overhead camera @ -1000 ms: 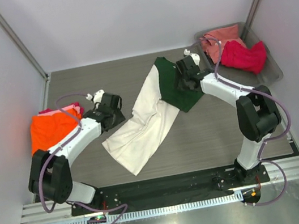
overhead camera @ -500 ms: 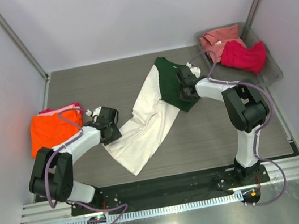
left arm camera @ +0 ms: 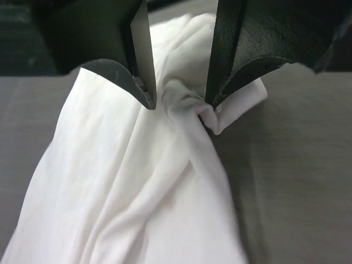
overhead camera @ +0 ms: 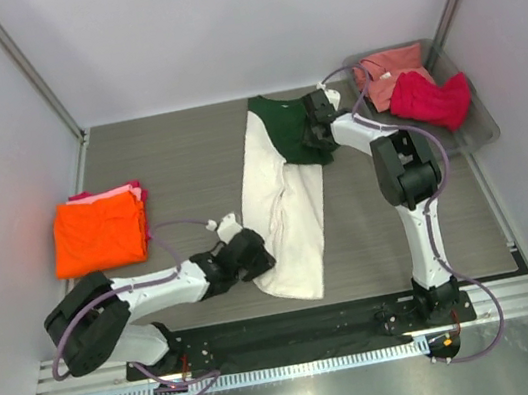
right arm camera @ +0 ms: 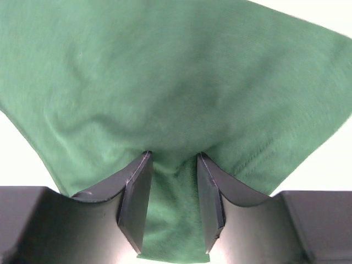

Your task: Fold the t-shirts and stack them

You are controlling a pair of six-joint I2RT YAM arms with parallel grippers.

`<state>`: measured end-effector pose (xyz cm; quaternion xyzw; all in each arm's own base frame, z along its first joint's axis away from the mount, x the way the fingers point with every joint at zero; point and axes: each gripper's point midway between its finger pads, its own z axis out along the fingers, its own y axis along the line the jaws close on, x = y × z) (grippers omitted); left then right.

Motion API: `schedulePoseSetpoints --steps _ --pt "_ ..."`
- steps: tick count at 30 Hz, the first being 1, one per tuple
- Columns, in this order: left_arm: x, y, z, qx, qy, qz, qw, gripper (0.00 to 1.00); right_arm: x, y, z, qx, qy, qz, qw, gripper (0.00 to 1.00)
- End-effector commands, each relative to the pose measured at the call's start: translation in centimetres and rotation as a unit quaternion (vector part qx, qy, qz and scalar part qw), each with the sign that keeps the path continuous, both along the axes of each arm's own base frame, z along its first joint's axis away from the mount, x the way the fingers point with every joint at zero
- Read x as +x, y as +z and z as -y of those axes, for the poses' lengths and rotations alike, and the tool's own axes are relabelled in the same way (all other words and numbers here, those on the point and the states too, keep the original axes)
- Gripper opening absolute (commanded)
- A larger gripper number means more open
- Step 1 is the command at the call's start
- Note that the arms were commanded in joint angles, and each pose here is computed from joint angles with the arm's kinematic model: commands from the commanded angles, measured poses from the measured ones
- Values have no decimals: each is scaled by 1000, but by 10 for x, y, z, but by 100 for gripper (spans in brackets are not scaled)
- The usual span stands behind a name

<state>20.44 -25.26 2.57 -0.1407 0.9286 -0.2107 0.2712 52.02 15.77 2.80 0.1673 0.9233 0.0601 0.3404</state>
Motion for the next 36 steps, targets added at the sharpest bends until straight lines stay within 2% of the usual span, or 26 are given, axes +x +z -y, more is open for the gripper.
schedulePoseSetpoints --steps 1,5,7,9,13,15,17,18,19,20,21,22,23,25,26,27,28,32,36 --pt "-62 -31 -3 14 28 -79 996 43 -13 -59 2 -21 32 -81 996 44" --pt "-77 -4 26 -7 20 -40 999 45 14 -52 -4 -18 55 -72 996 50" --pt "-75 3 28 4 15 -26 1000 49 17 -47 -5 -20 62 -74 995 59" --pt "-71 12 22 30 12 -16 999 52 24 -27 -6 -25 70 -57 996 70" --pt "-64 39 6 62 3 18 998 56 24 22 -3 -30 79 -19 996 81" --pt "-58 65 3 51 3 44 998 59 14 51 0 -29 82 -1 996 83" --pt "-52 79 -11 77 5 67 995 62 -7 55 4 -37 81 -8 996 84" --pt "-48 92 -12 67 6 76 995 68 -16 79 4 -32 80 9 996 85" --pt "-46 96 -14 73 -6 84 994 70 -26 87 3 -26 79 14 996 85" --pt "-40 97 -16 66 -4 77 995 71 -52 71 -2 -29 91 -12 995 84" --pt "-35 100 -16 56 -7 76 995 71 -65 71 -5 -31 98 -14 995 75" --pt "-29 100 -10 39 -14 76 996 70 -80 92 -9 -26 100 4 995 70" --pt "-16 97 -17 37 -7 74 997 70 -110 71 -13 -39 111 -24 993 62" --pt "-9 89 -9 12 -25 55 998 64 -139 86 -23 -24 115 -6 993 53" --pt "1 87 -13 12 -19 56 998 62 -170 71 -32 -26 135 -23 990 43" --pt "2 85 -9 5 -30 51 998 57 -185 70 -40 -14 146 -23 989 38" --pt "10 81 -7 4 -30 52 998 52 -212 72 -55 5 162 -16 987 27" --pt "19 69 9 -1 -50 45 998 39 -258 69 -71 40 165 -14 985 1" --pt "22 52 20 2 -64 29 998 28 -295 66 -98 73 187 -8 980 1"
